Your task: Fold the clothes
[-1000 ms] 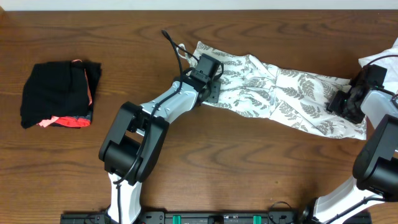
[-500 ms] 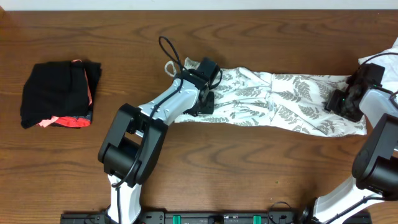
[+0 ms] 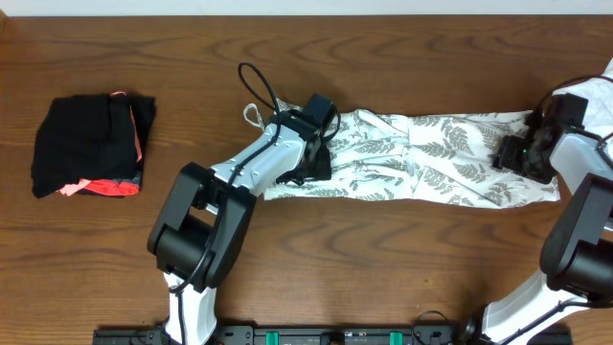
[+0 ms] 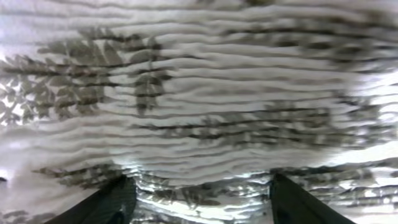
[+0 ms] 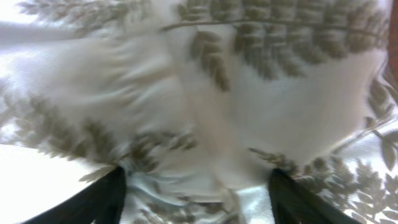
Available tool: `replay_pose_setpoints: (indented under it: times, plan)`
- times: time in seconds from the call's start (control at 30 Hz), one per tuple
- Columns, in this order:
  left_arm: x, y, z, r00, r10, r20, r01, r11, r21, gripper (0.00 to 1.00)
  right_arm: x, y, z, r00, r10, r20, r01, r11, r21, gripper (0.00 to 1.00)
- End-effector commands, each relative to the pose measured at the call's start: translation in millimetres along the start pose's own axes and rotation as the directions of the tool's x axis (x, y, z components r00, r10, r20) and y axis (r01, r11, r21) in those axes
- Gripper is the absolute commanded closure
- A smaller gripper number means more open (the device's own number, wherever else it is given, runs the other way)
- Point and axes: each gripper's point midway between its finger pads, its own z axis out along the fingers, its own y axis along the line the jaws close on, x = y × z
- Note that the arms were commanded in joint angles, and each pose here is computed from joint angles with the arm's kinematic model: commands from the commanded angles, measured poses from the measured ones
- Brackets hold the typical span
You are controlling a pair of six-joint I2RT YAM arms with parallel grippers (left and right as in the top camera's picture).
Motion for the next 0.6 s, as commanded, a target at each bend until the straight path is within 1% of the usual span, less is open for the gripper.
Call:
replay_pose_setpoints:
  times: [0.0,0.03,0.1,0.13,0.17,0.23,0.37,0.5,0.57]
  plan:
    - [-9,17,11,0.996,0.088,0.033,-0.087,0.996,-0.029,0.29,-46,30,-64,0.976,-0.116,0.185,0.120,0.993,-0.009,0.21]
    - [-16,15,4,0.993,0.097,0.063,-0.096,0.995,-0.016,0.29,-55,39,-83,0.963,-0.139,0.231,0.146,0.989,-0.012,0.19]
    - [-31,13,-12,0.986,0.105,0.129,-0.107,0.994,0.007,0.29,-67,61,-119,0.929,-0.188,0.318,0.204,0.979,-0.017,0.12]
    - [-35,13,-19,0.984,0.099,0.149,-0.102,0.995,0.015,0.29,-70,72,-133,0.913,-0.209,0.351,0.230,0.973,-0.020,0.08]
    - [-41,14,-27,0.981,0.088,0.175,-0.094,0.995,0.025,0.29,-70,85,-146,0.895,-0.230,0.382,0.259,0.966,-0.026,0.01]
    - [-51,17,-42,0.974,0.069,0.216,-0.080,0.996,0.040,0.29,-63,109,-160,0.871,-0.278,0.405,0.320,0.947,-0.037,0.01]
    - [-63,27,-66,0.963,0.031,0.268,-0.049,0.997,0.061,0.29,-38,146,-158,0.861,-0.357,0.363,0.410,0.909,-0.079,0.01]
    - [-63,36,-73,0.965,0.010,0.262,-0.028,0.998,0.063,0.29,-14,183,-157,0.846,-0.406,0.345,0.485,0.855,-0.185,0.01]
    - [-60,41,-72,0.969,0.005,0.247,-0.019,0.998,0.055,0.29,-4,193,-153,0.860,-0.391,0.327,0.473,0.851,-0.228,0.03]
